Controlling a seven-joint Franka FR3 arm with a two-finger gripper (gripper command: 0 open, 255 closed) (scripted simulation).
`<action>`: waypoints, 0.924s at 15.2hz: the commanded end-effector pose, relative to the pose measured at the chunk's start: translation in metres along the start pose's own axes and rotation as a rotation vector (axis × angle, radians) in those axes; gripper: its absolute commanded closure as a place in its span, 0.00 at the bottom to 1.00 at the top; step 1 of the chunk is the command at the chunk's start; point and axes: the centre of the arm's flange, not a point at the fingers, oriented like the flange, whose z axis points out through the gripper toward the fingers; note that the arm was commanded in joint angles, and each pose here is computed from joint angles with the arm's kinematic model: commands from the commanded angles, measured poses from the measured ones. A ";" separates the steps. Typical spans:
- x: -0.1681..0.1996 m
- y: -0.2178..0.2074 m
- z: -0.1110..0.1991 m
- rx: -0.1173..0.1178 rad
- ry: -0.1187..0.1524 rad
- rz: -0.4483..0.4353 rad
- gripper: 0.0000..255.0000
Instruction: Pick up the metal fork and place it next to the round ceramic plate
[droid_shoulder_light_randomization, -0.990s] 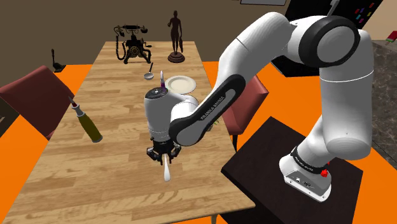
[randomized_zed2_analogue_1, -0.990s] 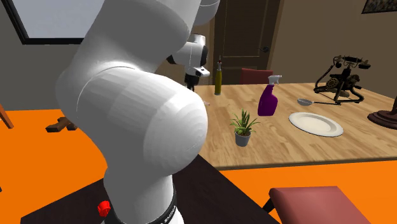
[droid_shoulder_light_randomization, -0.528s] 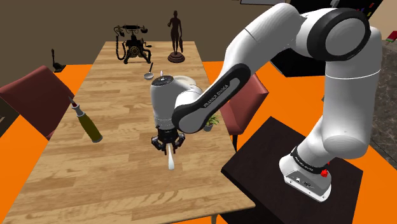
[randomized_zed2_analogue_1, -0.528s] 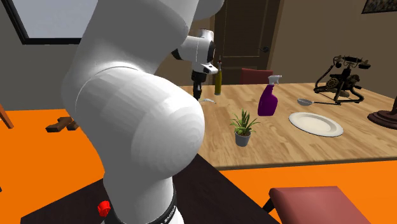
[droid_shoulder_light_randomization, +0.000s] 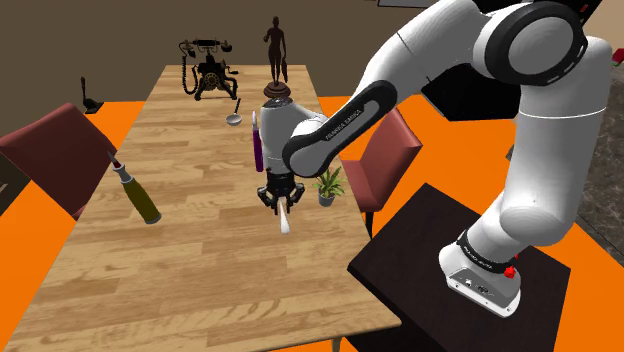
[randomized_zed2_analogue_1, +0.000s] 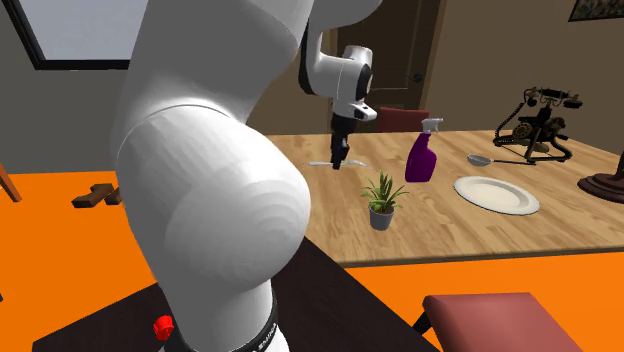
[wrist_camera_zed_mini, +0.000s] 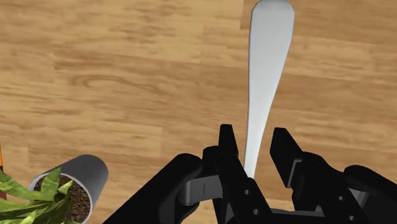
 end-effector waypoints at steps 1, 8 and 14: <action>0.020 0.019 -0.004 0.000 0.000 -0.002 1.00; 0.096 0.069 -0.016 0.000 0.000 -0.002 1.00; 0.161 0.113 -0.026 0.000 0.000 -0.002 1.00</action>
